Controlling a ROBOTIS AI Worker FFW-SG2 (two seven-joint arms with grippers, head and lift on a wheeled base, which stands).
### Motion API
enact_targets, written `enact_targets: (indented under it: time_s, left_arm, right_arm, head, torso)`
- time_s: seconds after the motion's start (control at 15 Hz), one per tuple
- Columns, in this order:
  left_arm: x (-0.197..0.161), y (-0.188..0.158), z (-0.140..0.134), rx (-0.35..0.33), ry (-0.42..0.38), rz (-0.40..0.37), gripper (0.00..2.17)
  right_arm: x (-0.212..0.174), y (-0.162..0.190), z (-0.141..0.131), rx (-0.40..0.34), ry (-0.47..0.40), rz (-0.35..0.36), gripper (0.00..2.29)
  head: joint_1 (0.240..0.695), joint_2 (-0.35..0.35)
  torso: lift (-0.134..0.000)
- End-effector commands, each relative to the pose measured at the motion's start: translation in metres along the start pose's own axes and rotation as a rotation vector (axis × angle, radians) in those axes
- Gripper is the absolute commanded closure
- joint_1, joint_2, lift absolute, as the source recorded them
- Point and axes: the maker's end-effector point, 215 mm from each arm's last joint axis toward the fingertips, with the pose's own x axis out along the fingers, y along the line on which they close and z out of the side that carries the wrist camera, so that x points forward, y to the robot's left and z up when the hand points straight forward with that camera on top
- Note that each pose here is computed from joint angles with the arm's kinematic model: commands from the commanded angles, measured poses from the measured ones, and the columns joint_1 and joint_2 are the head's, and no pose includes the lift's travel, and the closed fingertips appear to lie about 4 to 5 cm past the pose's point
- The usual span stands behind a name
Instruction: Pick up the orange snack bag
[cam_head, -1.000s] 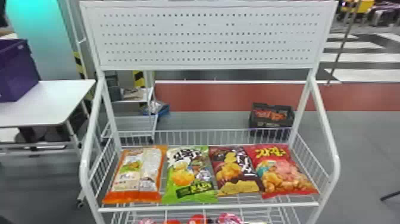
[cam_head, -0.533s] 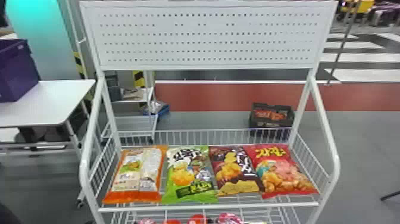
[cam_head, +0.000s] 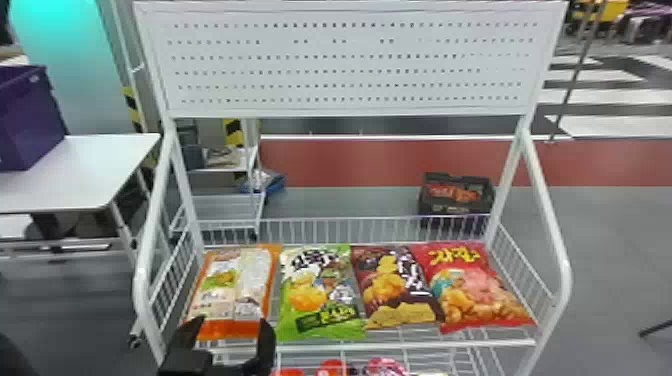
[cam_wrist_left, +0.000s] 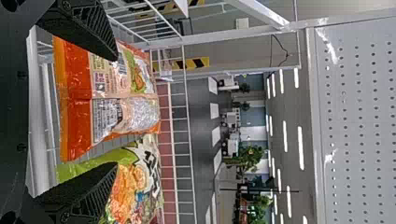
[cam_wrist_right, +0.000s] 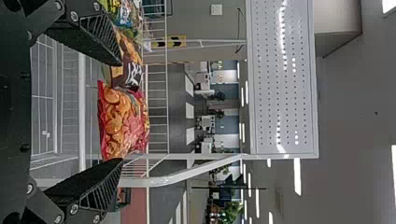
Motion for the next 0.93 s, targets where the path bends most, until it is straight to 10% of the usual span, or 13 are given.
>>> enact_targets:
  time_s: [0.0,0.53,0.87]
  left_arm:
    - [0.032,-0.002,-0.006,0.021,0.028,0.011,0.09]
    - [0.082,0.013,-0.023,0.035,0.106,0.042,0.19]
    - [0.084,0.028,-0.031,0.007,0.133,0.059,0.71]
  right_arm:
    - [0.001,0.002,-0.001,0.002,0.000,0.004,0.17]
    - [0.001,0.002,-0.003,0.001,0.002,0.005,0.17]
    - [0.000,0.003,0.000,0.002,-0.001,0.009,0.17]
  head:
    - [0.499,0.000]
    - [0.499,0.000]
    - [0.499,0.000]
  torso:
    - [0.000]
    - [0.000]
    - [0.000]
